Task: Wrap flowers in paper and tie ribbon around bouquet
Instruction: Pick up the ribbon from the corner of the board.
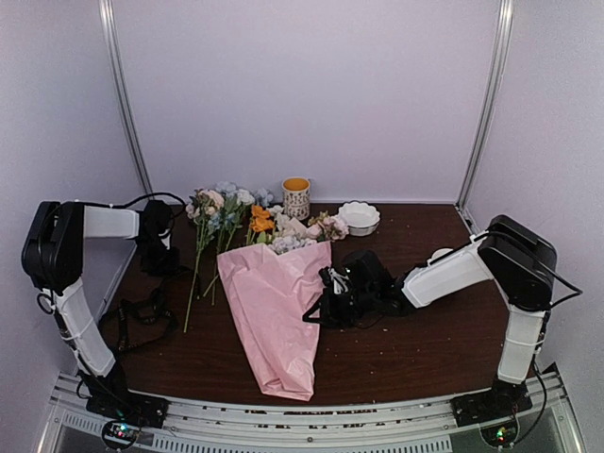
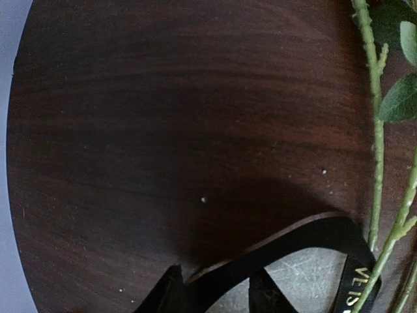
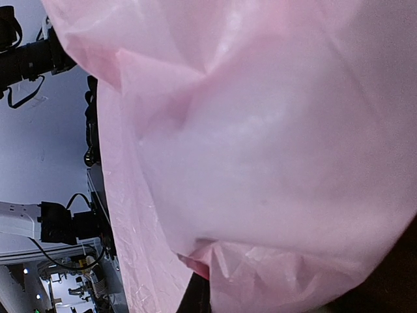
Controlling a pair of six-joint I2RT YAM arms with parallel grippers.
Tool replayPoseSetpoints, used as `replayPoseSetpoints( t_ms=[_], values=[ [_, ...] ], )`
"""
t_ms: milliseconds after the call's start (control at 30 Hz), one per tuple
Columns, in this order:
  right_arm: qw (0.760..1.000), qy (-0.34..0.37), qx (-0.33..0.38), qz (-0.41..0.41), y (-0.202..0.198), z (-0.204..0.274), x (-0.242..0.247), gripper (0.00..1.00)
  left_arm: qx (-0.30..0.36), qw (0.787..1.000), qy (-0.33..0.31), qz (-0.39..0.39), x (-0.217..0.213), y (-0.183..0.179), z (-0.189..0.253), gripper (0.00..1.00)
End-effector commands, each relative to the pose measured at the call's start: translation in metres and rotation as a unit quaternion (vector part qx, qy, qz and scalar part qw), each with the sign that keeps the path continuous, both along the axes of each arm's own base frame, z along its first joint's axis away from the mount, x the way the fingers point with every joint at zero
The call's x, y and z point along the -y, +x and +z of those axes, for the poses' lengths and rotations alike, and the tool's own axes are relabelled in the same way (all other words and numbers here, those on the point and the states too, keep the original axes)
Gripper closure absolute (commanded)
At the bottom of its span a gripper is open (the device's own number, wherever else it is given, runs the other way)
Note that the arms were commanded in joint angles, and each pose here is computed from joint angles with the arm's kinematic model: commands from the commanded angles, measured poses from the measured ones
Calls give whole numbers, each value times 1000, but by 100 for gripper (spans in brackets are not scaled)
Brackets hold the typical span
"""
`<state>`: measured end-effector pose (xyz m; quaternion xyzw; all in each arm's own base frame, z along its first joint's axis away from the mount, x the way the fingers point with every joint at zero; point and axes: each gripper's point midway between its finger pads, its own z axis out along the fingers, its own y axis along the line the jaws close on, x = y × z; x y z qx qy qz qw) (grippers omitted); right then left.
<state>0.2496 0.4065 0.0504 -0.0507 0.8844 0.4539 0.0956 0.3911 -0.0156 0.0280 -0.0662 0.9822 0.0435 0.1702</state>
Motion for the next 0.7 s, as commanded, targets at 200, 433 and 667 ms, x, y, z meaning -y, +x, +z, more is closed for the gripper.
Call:
replayPoseSetpoints(
  t_ms=[200, 433, 667],
  values=[
    [999, 19, 36, 7, 2, 25, -4, 100, 54, 998, 2, -18, 0, 9, 39, 100],
    [999, 15, 37, 6, 3, 23, -2, 100, 311, 948, 60, -37, 0, -2, 249, 100],
    [999, 16, 31, 3, 5, 20, -3, 100, 566, 751, -51, -337, 138, -134, 460, 100]
  ],
)
